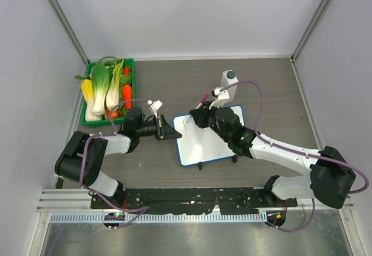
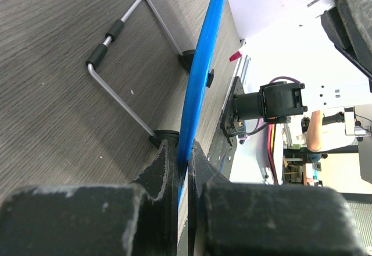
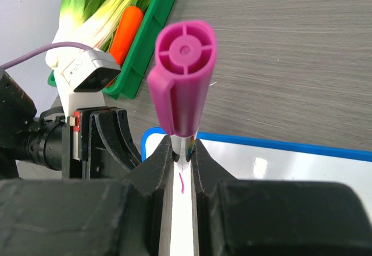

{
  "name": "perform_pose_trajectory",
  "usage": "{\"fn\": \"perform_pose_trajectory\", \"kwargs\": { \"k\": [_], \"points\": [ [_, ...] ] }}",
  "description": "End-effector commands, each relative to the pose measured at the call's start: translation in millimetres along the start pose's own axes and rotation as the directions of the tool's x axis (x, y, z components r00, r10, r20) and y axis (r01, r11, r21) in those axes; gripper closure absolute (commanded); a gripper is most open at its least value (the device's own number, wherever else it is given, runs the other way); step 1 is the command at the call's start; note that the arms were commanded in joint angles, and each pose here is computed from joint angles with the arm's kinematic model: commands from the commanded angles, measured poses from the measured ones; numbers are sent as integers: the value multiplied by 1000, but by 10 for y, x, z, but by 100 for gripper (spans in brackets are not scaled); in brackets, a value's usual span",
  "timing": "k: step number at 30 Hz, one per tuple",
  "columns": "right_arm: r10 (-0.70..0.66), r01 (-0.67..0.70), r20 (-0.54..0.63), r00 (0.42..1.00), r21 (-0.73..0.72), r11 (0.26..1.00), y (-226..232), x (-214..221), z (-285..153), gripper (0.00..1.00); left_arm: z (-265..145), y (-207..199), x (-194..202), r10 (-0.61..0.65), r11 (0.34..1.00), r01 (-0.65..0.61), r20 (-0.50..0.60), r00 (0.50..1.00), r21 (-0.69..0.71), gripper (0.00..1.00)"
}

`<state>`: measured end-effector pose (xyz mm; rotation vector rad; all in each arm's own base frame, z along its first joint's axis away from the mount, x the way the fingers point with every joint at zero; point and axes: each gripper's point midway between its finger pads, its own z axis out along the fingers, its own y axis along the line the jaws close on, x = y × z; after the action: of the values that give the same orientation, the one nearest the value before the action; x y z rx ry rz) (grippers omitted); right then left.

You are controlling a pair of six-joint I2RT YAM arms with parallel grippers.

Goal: Write a sentence on the whiteboard
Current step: Write on the whiteboard with the whiteboard.

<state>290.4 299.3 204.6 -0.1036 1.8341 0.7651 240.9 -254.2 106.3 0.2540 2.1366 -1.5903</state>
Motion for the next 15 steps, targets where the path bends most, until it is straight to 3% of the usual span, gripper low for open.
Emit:
{"fn": "perform_pose_trajectory", "kwargs": {
  "k": [1,15],
  "points": [
    [25,-25,116,993,1,1000,111,-383,32,99,10,133,3,-26,998,27,8,1000,-54,100],
    [6,-10,91,996,44,999,48,-301,144,99,17,142,11,-30,998,31,3,1000,-52,100]
  ]
}}
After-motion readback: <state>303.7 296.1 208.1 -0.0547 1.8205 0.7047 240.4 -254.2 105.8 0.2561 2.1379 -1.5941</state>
